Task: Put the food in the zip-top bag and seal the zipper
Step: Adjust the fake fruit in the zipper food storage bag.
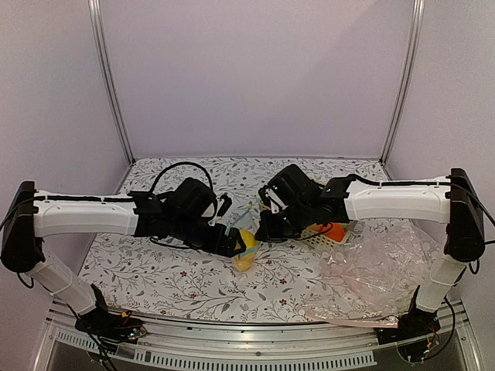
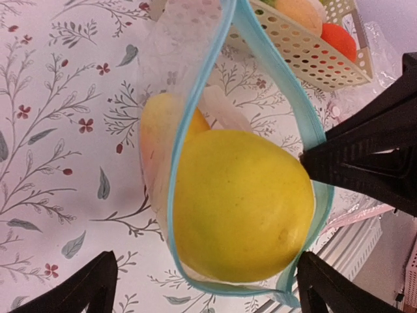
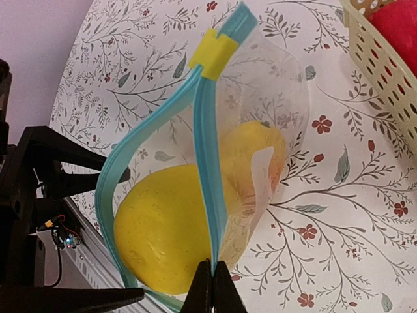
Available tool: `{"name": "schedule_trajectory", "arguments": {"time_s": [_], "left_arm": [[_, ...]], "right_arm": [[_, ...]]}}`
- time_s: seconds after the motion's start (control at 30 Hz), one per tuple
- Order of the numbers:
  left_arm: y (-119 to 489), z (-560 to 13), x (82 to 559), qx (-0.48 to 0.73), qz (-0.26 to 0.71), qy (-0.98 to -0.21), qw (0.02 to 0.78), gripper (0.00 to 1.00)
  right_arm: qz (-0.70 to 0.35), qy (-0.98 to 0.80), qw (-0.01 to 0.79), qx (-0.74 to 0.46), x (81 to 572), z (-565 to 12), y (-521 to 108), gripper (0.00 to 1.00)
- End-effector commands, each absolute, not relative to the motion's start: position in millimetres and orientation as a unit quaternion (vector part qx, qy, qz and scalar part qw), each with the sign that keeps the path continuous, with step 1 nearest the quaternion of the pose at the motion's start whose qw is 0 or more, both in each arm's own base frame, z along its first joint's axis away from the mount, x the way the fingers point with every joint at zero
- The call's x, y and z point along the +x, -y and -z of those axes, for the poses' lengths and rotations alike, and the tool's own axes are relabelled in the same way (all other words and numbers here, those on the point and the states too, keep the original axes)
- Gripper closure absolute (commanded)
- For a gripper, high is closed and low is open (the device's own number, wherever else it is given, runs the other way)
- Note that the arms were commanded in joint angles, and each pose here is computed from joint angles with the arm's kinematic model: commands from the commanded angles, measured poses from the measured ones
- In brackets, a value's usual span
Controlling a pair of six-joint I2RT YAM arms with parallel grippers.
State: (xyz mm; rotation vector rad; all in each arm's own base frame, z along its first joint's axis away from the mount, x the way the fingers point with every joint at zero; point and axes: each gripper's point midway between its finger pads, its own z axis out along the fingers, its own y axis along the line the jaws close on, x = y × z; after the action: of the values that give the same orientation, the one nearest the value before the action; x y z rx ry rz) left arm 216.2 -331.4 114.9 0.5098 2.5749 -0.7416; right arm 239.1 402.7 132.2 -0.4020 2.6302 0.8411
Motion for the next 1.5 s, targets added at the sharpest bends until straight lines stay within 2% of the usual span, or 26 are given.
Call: {"name": "schedule_trajectory", "arguments": {"time_s": [0.0, 0.17, 0.43, 0.73, 1.0, 1.17, 1.3, 1.47], "left_arm": [[326.9, -106.3, 220.1, 0.166, 0.236, -0.935, 0.206, 0.07], [327.5, -103.0, 225.8, 0.16, 0.226, -0.937, 0.212, 0.17], [338.6, -107.6, 236.2, 0.161, 0.24, -0.928, 0.236, 0.25], [358.3, -111.4, 243.6, 0.175, 0.265, -0.916, 0.247, 0.25], [359.1, -109.7, 248.8, 0.171, 0.267, -0.912, 0.261, 0.29], [362.2, -125.1, 253.1, 0.158, 0.284, -0.903, 0.281, 0.16], [351.9, -147.1, 254.3, 0.144, 0.293, -0.893, 0.31, 0.01], [340.0, -157.5, 239.9, 0.141, 0.319, -0.886, 0.305, 0.01]], "right_arm": [[-0.303, -0.92, 0.192, -0.157, 237.8, -151.0, -405.5, 1.0], [-0.31, -0.917, 0.185, -0.17, 231.8, -151.8, -408.7, 1.0], [-0.333, -0.907, 0.169, -0.194, 220.9, -154.1, -417.9, 1.0], [-0.373, -0.891, 0.145, -0.214, 209.8, -152.5, -432.0, 1.0], [-0.412, -0.878, 0.14, -0.198, 210.6, -157.6, -428.7, 1.0], [-0.42, -0.874, 0.153, -0.19, 215.0, -157.8, -422.1, 1.0], [-0.41, -0.881, 0.162, -0.172, 221.6, -149.2, -414.2, 1.0], [-0.413, -0.881, 0.171, -0.157, 226.3, -151.3, -410.1, 1.0]]}}
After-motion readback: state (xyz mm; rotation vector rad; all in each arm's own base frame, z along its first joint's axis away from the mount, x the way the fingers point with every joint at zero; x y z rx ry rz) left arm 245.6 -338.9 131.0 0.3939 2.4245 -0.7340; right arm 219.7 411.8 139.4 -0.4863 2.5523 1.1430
